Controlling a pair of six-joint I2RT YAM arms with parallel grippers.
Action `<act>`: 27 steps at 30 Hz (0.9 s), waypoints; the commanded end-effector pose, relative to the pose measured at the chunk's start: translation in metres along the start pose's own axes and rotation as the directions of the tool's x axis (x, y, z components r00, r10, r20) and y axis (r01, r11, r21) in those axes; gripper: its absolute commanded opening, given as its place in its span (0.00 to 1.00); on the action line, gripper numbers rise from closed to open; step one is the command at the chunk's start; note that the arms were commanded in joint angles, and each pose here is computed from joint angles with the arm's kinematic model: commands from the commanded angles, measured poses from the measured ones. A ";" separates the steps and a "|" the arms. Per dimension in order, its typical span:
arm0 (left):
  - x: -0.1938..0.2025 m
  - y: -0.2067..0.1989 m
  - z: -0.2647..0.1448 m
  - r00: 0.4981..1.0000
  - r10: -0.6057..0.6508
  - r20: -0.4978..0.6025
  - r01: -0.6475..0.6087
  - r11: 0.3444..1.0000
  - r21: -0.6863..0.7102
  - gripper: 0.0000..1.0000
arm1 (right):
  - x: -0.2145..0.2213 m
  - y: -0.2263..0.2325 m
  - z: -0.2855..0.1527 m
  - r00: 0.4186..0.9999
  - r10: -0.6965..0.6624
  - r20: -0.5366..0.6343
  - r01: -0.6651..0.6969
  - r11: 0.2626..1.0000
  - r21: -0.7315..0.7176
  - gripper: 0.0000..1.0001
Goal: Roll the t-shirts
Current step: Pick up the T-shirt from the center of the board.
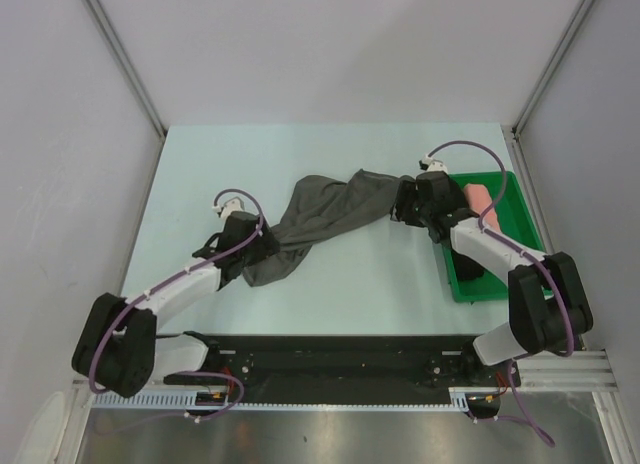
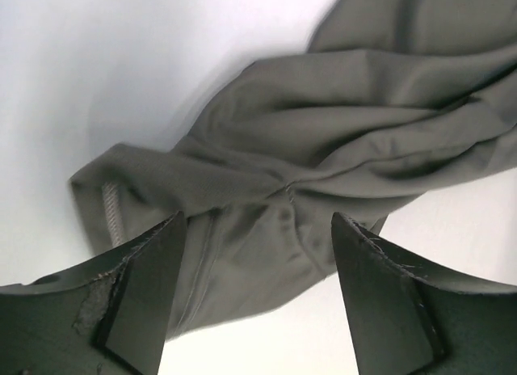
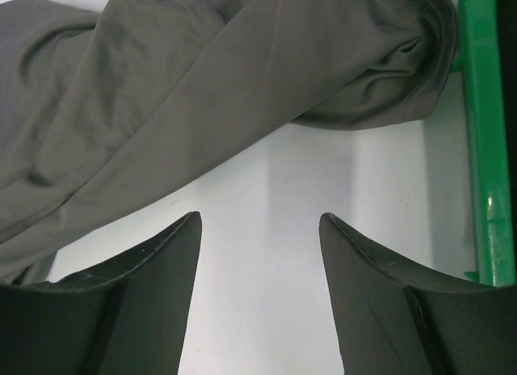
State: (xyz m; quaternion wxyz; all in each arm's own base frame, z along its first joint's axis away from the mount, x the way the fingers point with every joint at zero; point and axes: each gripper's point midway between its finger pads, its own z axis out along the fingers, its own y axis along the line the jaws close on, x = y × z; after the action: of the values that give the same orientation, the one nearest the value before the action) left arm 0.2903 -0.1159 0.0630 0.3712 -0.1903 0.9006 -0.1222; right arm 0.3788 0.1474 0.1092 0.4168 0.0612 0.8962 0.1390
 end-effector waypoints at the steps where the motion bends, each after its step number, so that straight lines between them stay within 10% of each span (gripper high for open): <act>1: -0.008 -0.025 0.023 0.998 -0.055 0.033 0.053 0.996 0.076 0.75 | -0.010 -0.003 0.009 0.999 0.009 0.032 -0.008 1.000 -0.014 0.65; 5: -0.006 -0.023 0.040 0.998 -0.065 0.024 0.065 0.998 0.026 0.66 | -0.019 -0.013 0.016 0.998 0.040 0.058 -0.039 0.999 -0.008 0.65; 11: -0.032 0.001 0.028 0.991 -0.074 0.113 0.091 0.984 -0.154 0.03 | -0.032 -0.029 0.028 0.992 0.083 0.099 -0.085 0.996 0.016 0.65; 27: -0.104 0.048 -0.080 0.934 -0.038 0.356 0.112 0.976 -0.189 0.00 | -0.024 0.007 0.070 0.996 0.050 0.068 -0.048 0.998 -0.028 0.64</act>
State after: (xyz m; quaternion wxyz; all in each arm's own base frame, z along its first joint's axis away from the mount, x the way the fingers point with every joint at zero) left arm 0.3036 -0.0362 0.1806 0.5134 -0.2989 0.8033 -0.0417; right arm 0.4232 0.1378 0.0666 0.4135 0.0954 0.8962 0.1296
